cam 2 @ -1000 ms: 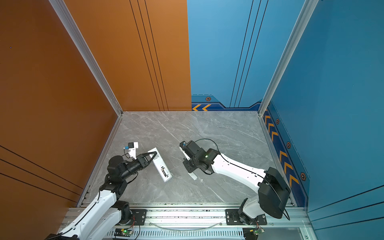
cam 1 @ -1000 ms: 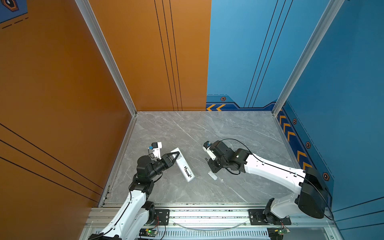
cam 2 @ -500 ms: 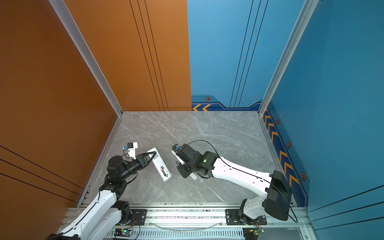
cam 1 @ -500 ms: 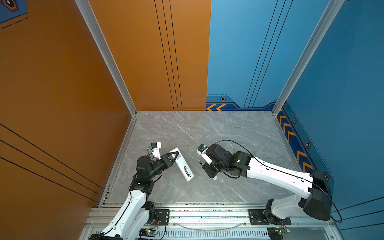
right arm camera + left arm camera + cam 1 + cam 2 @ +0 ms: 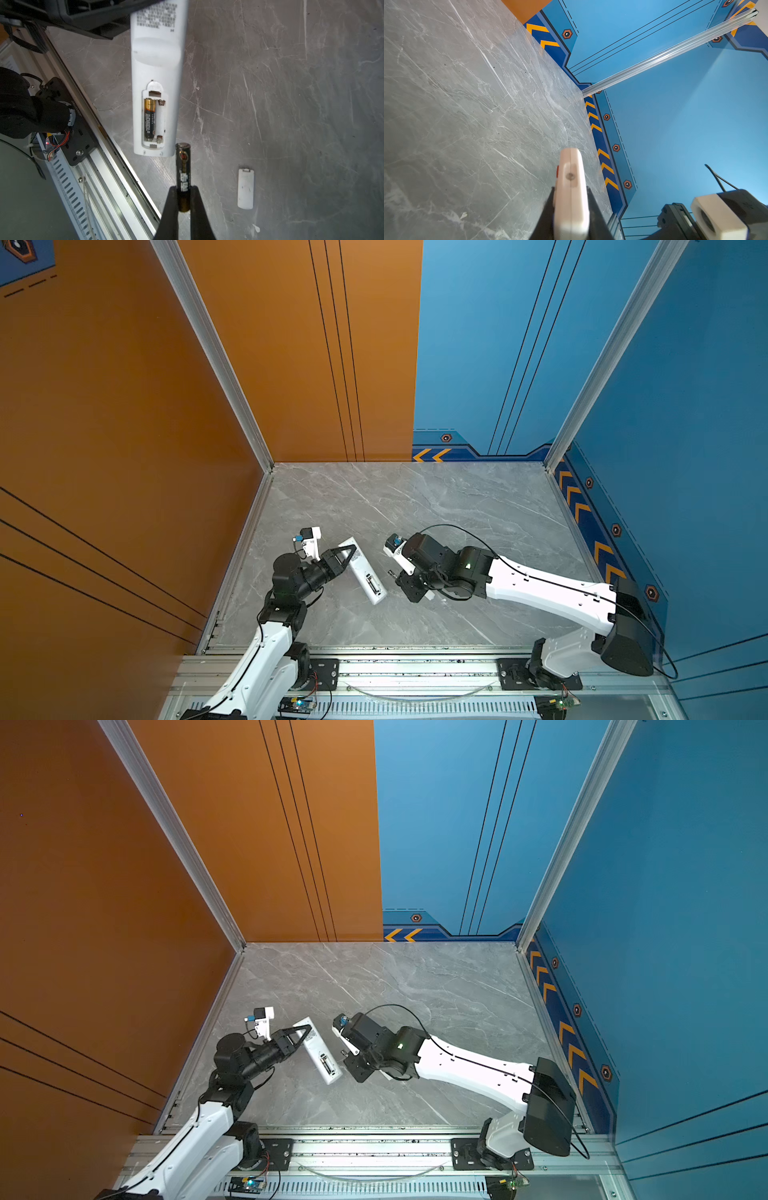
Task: Load the batteries into the remote control
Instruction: 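Carry the battery with the right gripper toward the remote held by the left gripper, then lower the battery into the empty slot beside the first battery with the right gripper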
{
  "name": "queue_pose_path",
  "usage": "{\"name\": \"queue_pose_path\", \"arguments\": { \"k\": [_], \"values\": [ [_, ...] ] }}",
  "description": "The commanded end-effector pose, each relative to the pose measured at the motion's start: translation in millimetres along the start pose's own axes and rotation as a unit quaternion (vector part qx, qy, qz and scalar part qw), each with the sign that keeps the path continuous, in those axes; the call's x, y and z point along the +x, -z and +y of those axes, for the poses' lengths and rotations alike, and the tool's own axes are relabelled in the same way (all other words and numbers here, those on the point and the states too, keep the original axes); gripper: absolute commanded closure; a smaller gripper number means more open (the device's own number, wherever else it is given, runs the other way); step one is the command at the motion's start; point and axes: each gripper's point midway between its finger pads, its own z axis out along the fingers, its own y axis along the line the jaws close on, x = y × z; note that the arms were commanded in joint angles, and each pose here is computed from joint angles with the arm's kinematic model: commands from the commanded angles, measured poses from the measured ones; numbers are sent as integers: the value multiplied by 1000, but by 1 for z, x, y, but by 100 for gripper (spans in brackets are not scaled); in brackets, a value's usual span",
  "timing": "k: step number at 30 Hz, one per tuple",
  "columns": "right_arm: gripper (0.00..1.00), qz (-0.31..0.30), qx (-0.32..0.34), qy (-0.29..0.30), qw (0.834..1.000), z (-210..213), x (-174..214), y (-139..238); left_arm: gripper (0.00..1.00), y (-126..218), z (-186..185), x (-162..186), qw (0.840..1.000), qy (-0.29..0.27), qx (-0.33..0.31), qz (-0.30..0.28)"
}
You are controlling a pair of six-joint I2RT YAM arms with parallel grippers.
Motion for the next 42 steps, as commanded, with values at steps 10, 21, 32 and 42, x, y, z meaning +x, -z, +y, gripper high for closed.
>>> {"name": "queue_pose_path", "arguments": {
  "k": [10, 21, 32, 42],
  "values": [
    [100, -1, -25, 5, 1000, 25, -16, -17, 100, 3, 0, -4, 1000, -6, 2, -14],
    [100, 19, -25, 8, 999, 30, -12, -34, 100, 3, 2, -4, 1000, -6, -1, -15],
    [100, 30, -19, 8, 999, 30, -8, -45, 100, 4, 3, -5, 1000, -5, -2, -16],
    [100, 33, -5, 9, 999, 27, -6, -50, 100, 4, 4, -4, 1000, -4, -3, -15]
  ]
}}
